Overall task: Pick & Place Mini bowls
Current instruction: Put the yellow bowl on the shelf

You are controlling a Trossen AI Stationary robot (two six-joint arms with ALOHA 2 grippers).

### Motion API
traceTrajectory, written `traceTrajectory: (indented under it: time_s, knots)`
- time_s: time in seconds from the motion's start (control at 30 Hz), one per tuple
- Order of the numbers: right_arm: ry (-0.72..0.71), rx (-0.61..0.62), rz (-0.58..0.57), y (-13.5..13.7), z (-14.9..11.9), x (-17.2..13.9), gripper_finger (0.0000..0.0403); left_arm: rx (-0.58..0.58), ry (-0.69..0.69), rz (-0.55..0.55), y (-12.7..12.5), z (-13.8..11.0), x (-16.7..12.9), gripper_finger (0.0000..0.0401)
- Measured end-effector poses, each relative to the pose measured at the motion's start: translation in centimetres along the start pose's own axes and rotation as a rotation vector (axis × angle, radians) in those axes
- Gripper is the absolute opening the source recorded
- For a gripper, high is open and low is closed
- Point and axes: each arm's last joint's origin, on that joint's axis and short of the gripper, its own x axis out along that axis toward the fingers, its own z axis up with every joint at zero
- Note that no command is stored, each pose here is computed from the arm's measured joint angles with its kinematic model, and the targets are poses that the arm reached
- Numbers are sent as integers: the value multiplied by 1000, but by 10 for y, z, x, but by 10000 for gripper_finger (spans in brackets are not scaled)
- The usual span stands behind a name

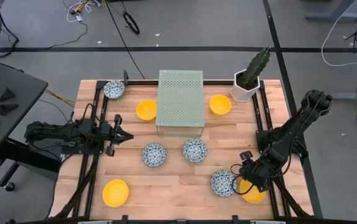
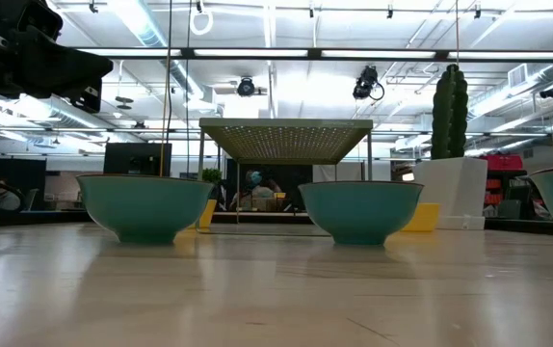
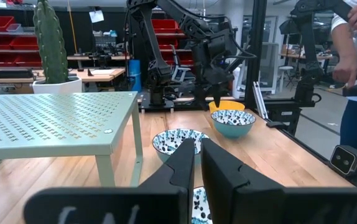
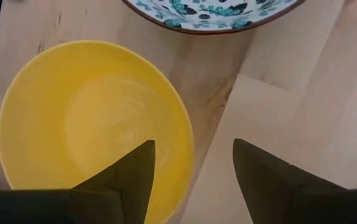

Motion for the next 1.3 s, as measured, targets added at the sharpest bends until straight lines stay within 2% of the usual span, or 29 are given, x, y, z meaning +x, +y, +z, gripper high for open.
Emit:
traceTrajectory:
  time_s: [0.27, 0.93, 1.13, 1.3]
  knots:
    - [11, -7, -7, -1, -2, 2, 183, 0, 0, 0, 0, 0, 0, 34]
    - [10, -5, -4, -1, -2, 2, 10, 0, 0, 0, 0, 0, 0, 34]
    - [20, 11, 16, -1, -2, 2, 3, 0, 0, 0, 0, 0, 0, 34]
    - [52, 45, 104, 3, -2, -5, 2, 0, 0, 0, 0, 0, 0, 34]
